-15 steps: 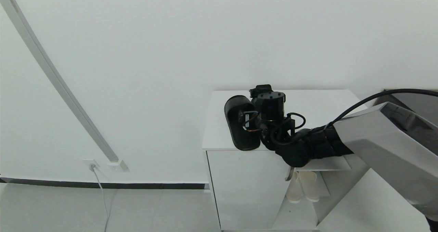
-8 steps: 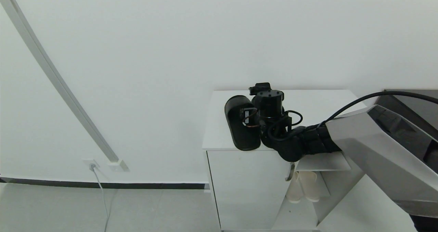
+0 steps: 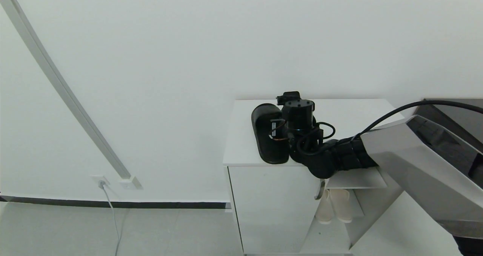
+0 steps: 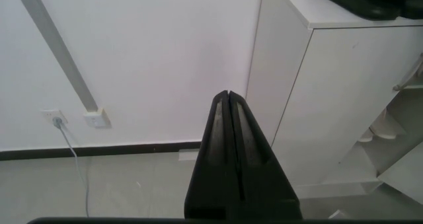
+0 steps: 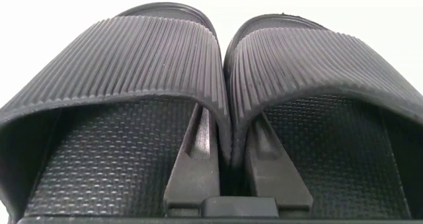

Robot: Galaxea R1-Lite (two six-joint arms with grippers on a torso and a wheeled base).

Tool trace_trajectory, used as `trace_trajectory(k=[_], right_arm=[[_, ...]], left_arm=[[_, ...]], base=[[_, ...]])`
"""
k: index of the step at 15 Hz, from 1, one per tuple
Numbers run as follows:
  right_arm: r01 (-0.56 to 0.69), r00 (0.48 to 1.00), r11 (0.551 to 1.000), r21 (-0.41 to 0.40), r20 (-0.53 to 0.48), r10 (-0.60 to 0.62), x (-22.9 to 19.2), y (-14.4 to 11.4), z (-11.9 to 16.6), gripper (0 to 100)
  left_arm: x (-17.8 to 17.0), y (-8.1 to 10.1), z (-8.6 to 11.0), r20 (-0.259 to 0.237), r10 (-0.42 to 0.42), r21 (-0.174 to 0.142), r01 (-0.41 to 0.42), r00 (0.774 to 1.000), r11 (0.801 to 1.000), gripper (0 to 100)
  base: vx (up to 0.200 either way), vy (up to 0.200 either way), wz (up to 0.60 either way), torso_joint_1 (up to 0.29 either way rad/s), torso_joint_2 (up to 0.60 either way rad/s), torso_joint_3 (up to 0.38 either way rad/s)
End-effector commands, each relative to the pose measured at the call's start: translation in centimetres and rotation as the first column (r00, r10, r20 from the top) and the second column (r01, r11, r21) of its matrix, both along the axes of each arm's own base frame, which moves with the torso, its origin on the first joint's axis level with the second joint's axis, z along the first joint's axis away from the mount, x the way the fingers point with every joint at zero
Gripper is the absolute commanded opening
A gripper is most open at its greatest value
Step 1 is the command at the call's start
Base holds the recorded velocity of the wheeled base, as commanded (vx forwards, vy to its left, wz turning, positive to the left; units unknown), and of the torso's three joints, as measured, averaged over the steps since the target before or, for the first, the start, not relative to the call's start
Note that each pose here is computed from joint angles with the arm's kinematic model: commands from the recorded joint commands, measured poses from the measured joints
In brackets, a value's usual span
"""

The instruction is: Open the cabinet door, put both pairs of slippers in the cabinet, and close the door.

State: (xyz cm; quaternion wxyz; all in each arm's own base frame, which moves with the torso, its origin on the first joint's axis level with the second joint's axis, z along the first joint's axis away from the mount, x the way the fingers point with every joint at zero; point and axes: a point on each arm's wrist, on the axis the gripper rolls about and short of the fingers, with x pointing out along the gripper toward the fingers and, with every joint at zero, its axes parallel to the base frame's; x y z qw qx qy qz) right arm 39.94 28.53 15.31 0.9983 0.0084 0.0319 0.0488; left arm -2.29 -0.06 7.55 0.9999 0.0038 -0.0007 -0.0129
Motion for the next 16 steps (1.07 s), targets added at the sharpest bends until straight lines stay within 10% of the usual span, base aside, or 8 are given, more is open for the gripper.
trace_trajectory(k=[1,16], right_arm=[[-0.012,1.000,1.000,0.005,0.003,0.012,-1.5,-0.5,1.5,0],[-0.352,0.934,0.936,0.022,-0.048,0.353,-16.8,-5.3,5.7,0]], left_arm=[[0.0,0.0,0.0,-0.001,0.000,0.000,0.000,1.000,1.000,0],[0.0,0.0,0.0,0.000,0.021,-0.005,-0.021,1.000,1.000,0]], base=[[0.000,0.000,0.00,0.000,0.00,0.000],[0.000,0.000,0.00,0.000,0.00,0.000]])
